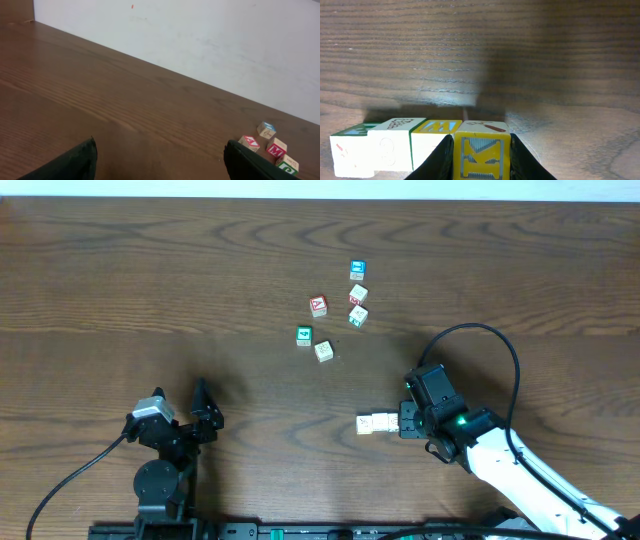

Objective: Lift 5 blocks
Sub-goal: 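Carry the 'K' block down and lower it beside the oval block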

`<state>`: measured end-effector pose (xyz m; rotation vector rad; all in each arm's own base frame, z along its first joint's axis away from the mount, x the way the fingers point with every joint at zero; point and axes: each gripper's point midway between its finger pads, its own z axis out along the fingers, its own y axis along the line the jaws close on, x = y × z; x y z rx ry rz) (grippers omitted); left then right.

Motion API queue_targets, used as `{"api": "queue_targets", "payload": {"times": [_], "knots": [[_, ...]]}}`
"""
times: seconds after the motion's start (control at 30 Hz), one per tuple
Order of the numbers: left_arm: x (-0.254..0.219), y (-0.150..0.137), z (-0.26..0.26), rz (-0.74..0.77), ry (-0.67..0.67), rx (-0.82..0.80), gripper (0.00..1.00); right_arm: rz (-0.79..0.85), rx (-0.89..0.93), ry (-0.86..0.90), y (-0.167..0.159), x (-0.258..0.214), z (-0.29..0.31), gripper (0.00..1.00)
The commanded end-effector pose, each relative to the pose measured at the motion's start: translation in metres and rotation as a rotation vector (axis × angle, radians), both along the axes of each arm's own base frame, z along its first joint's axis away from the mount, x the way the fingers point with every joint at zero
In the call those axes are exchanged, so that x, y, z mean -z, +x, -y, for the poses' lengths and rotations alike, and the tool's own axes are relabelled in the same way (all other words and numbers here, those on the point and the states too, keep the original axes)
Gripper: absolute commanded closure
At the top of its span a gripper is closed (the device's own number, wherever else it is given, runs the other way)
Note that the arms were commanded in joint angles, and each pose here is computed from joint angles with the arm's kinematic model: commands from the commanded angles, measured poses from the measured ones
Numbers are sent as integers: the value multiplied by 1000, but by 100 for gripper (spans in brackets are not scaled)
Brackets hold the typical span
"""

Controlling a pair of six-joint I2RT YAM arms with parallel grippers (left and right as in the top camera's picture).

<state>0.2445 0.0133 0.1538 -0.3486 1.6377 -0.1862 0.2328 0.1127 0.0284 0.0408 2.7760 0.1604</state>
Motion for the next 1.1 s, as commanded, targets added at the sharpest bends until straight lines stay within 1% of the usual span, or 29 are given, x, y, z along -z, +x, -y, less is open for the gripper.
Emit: {"api": "queue_targets", "payload": {"times": [0.0,0.27,0.43,0.77,1.07], "knots": [[18,-1,-4,-61,9,-18,19,-26,9,-1,-6,7,0,98],[18,-1,-4,-61,9,-19,18,-49,16,-11,-9,11,2,97],[18,-1,-4,-61,9,-19,19,-52,16,-13,-10,11,2,92],[18,-1,-4,-61,9,-18,19,-60,33,-11,-12,12,3,81],[18,-1,-4,-61,9,-18,19,-54,35,-13,-10,11,3,66]]}}
